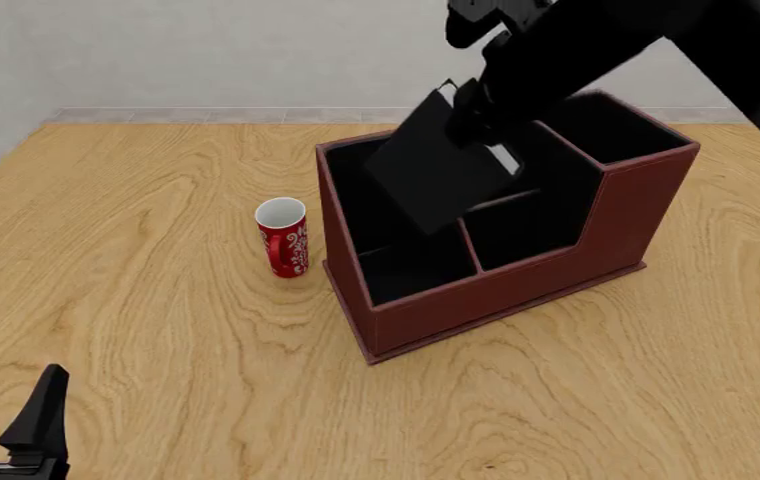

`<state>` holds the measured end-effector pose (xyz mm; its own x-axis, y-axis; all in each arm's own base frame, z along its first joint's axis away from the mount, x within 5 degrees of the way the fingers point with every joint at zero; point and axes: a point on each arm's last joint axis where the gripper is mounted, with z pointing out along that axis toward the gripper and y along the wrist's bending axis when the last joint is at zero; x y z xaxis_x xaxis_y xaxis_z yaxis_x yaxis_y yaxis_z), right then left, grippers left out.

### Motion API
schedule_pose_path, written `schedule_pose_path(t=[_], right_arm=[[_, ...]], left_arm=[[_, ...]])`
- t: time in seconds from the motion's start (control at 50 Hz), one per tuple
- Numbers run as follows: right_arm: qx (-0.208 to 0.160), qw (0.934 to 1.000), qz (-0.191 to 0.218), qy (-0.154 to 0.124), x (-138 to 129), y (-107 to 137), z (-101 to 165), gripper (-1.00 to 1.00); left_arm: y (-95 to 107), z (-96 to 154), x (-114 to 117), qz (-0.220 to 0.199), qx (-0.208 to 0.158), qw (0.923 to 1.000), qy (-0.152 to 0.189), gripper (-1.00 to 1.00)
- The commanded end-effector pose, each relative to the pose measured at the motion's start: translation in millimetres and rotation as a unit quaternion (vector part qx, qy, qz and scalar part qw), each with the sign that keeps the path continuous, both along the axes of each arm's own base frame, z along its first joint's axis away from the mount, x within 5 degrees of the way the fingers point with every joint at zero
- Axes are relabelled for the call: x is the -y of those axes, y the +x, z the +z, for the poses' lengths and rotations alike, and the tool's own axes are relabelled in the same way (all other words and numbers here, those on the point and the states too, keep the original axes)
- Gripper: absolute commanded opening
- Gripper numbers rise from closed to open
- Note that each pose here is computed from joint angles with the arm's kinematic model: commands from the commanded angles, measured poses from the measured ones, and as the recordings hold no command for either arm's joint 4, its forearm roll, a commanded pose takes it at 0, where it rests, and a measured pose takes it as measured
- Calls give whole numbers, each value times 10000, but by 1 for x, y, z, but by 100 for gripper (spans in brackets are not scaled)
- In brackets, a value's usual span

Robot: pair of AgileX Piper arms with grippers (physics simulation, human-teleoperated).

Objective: Pick up the book and place it in the left compartment of the caddy.

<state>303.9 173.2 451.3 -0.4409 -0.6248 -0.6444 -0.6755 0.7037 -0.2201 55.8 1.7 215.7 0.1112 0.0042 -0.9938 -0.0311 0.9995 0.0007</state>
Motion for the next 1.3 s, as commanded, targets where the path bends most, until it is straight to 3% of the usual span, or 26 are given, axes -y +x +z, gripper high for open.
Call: schedule_pose_path(t=[0.02,1.3], right_arm=[[-130,9998,-115,81,-12,15,-9,-100],[-771,9964,-362,-59,-38,57,-64,-100]], left_arm=[[0,-2,-1,45,-86,10000,-14,100],[0,-5,-1,54,-245,9997,36,100]])
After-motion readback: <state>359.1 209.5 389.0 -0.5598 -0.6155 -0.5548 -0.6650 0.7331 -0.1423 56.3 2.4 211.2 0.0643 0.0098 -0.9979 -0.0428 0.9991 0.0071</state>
